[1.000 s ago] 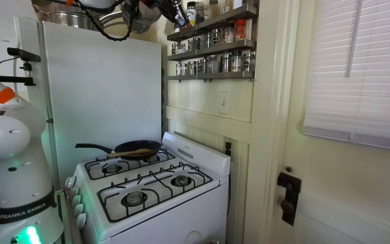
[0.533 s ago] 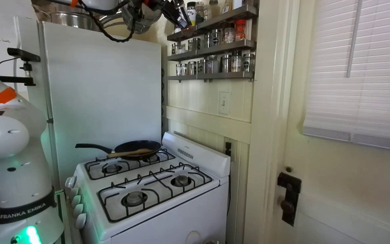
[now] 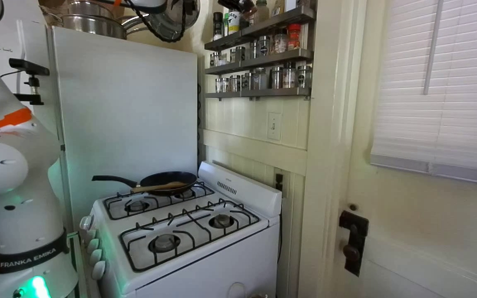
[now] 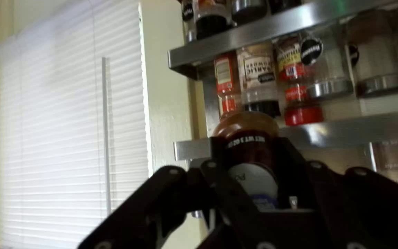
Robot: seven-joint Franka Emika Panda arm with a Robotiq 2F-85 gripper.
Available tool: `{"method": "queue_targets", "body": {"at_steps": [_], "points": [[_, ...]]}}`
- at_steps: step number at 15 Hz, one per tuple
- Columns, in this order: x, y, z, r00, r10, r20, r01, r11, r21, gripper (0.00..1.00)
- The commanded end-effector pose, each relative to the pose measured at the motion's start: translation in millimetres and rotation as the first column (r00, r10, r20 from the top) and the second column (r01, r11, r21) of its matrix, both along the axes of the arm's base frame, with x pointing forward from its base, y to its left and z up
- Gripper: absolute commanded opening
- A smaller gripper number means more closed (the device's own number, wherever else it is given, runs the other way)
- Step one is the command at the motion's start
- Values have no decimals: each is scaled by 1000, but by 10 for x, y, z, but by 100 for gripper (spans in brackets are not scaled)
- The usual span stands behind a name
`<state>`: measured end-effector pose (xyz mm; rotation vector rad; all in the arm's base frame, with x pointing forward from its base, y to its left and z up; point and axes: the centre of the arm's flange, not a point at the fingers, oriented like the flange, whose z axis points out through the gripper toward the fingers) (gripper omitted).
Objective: Pick up the jar from the stove top and put it on the topmost shelf.
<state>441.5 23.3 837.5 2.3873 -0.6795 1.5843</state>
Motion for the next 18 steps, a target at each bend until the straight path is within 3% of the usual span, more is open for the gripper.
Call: {"method": "queue_targets", "body": {"at_steps": [1,7,18], "points": [[362,42,347,996,25,89,-23,999,-28,17],[767,141,424,983,111,144,-108,994,-26,17],[1095,280,358,981,174,81,-176,984,24,17]]}}
